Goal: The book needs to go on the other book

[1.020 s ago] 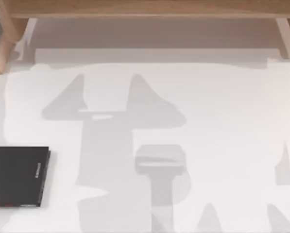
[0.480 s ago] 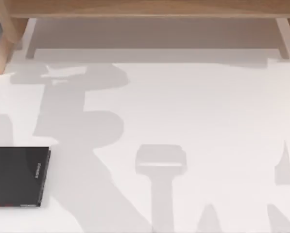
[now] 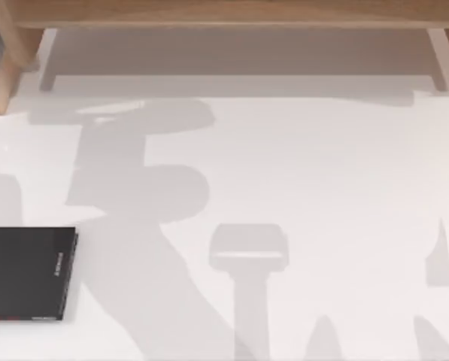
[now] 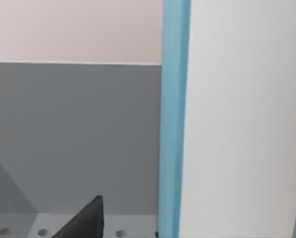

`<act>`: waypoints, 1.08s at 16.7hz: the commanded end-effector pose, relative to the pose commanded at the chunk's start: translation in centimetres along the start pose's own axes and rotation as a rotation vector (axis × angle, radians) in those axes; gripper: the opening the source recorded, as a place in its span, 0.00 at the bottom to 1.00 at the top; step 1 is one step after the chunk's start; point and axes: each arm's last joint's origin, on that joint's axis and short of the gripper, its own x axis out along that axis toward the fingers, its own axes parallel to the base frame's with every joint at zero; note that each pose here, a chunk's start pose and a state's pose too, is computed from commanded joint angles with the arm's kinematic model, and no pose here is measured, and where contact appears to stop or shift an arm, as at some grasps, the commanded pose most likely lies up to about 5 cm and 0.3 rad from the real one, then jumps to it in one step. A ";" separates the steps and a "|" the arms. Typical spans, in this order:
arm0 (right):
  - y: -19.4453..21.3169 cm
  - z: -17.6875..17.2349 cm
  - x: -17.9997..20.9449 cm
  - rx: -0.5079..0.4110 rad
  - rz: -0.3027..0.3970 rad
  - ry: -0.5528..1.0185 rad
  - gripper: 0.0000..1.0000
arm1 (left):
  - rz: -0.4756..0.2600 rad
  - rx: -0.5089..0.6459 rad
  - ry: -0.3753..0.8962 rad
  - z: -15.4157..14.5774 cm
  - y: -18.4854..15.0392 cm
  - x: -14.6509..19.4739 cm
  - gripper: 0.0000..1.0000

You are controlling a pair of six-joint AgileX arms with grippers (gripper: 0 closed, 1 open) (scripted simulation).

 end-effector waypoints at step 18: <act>0.0 0.0 0.0 0.000 0.000 0.000 1.00 | -0.001 -0.001 0.000 -1.1 0.9 2.1 0.47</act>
